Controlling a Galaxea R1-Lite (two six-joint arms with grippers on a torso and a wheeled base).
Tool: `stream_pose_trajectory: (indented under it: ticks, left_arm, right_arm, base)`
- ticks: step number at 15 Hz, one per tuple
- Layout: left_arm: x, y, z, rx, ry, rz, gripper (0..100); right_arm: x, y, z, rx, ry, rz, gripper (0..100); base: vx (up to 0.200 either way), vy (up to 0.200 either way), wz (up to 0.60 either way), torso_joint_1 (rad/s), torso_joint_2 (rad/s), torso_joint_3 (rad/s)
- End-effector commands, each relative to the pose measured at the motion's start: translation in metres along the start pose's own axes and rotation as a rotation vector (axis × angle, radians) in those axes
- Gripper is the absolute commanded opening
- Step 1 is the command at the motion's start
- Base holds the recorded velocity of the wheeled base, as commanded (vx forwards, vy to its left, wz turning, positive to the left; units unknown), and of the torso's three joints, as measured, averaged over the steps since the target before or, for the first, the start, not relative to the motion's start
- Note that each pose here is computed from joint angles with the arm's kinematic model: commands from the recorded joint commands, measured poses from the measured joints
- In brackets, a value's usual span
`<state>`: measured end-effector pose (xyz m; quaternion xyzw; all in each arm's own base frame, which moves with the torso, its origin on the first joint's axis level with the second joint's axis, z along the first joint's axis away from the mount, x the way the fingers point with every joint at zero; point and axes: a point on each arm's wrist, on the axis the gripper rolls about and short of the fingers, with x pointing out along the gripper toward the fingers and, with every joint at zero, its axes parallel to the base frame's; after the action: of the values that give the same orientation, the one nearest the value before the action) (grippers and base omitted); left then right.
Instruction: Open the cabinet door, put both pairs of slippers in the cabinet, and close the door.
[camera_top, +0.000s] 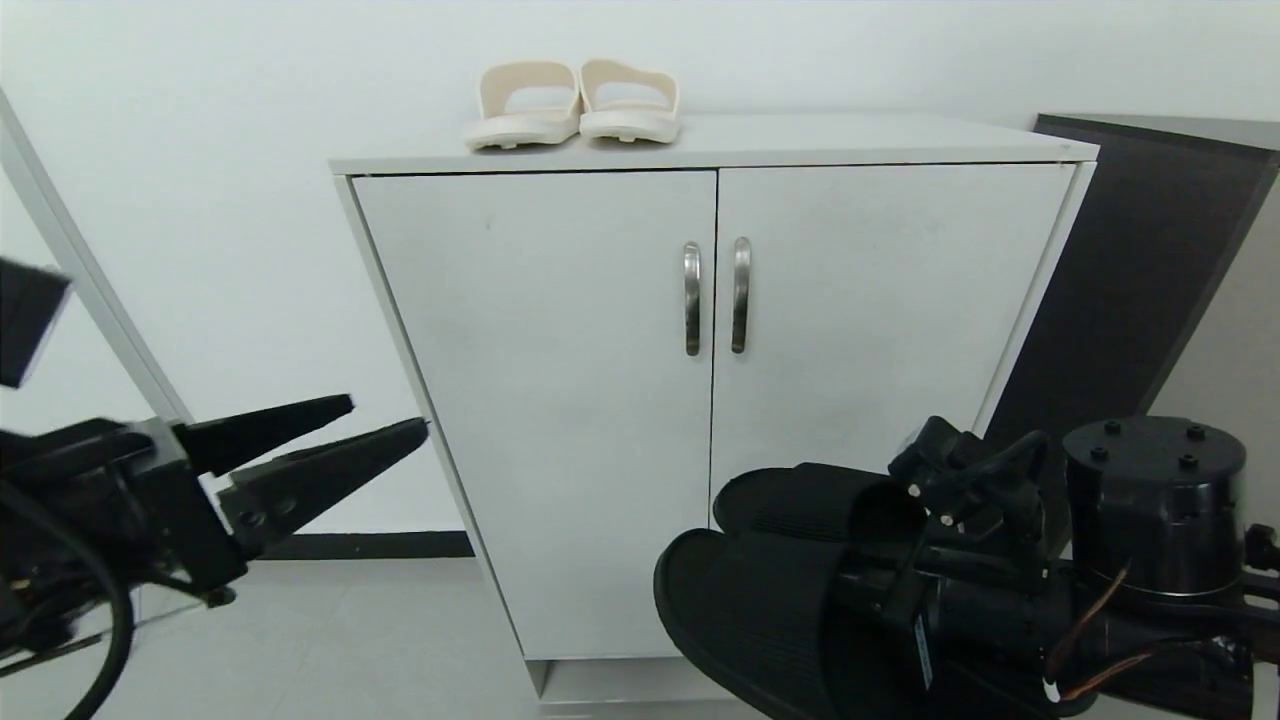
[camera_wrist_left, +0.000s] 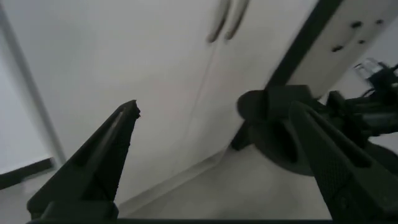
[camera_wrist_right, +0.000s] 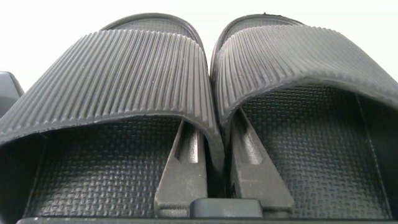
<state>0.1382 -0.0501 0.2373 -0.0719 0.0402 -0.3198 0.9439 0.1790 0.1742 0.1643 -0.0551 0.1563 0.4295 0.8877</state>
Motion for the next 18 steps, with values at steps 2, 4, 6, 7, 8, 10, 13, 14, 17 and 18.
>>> stream_pose_trajectory:
  ticks: [2, 4, 6, 7, 8, 10, 13, 14, 17, 18]
  left_arm:
    - [0.064, -0.012, 0.012, -0.012, 0.067, -0.15, 100]
    - [0.088, -0.025, 0.018, -0.035, 0.076, -0.227, 100]
    - [0.112, -0.043, 0.02, -0.074, 0.093, -0.306, 100]
    - [0.119, -0.047, 0.02, -0.077, 0.101, -0.325, 100]
    - [0.131, -0.052, 0.019, -0.079, 0.119, -0.387, 100]
    - [0.141, -0.054, 0.021, -0.081, 0.135, -0.504, 100]
    - [0.181, -0.055, 0.034, -0.143, 0.141, -0.633, 100]
    - [0.191, -0.055, 0.037, -0.141, 0.128, -0.629, 100]
    - [0.199, -0.054, 0.037, -0.144, 0.111, -0.57, 100]
    - [0.205, -0.053, 0.036, -0.144, 0.099, -0.52, 100]
  right_arm:
    - [0.0, 0.0, 0.0, -0.001, -0.003, 0.001, 0]
    - [0.0, 0.0, 0.0, -0.001, -0.001, 0.001, 0]
    - [0.0, 0.0, 0.0, -0.001, 0.002, 0.001, 0]
    - [0.0, 0.0, -0.001, 0.0, 0.003, 0.001, 0]
    - [0.0, 0.0, -0.001, 0.0, 0.003, 0.001, 0]
    - [0.001, 0.0, -0.001, 0.001, 0.005, 0.001, 0]
    - [0.001, 0.0, -0.002, 0.002, 0.008, 0.002, 0]
    - [0.001, 0.0, -0.002, 0.002, 0.008, 0.002, 0]
    - [0.001, 0.0, -0.003, 0.002, 0.012, 0.003, 0]
    - [0.001, 0.0, -0.003, 0.002, 0.012, 0.003, 0]
  base:
    - [0.0, 0.0, 0.0, 0.0, 0.0, 0.0]
    - [0.0, 0.0, 0.0, 0.0, 0.0, 0.0]
    - [0.0, 0.0, 0.0, 0.0, 0.0, 0.0]
    - [0.0, 0.0, 0.0, 0.0, 0.0, 0.0]
    - [0.0, 0.0, 0.0, 0.0, 0.0, 0.0]
    - [0.0, 0.0, 0.0, 0.0, 0.0, 0.0]
    - [0.0, 0.0, 0.0, 0.0, 0.0, 0.0]
    - [0.0, 0.0, 0.0, 0.0, 0.0, 0.0]
    - [0.0, 0.0, 0.0, 0.0, 0.0, 0.0]
    - [0.0, 0.0, 0.0, 0.0, 0.0, 0.0]
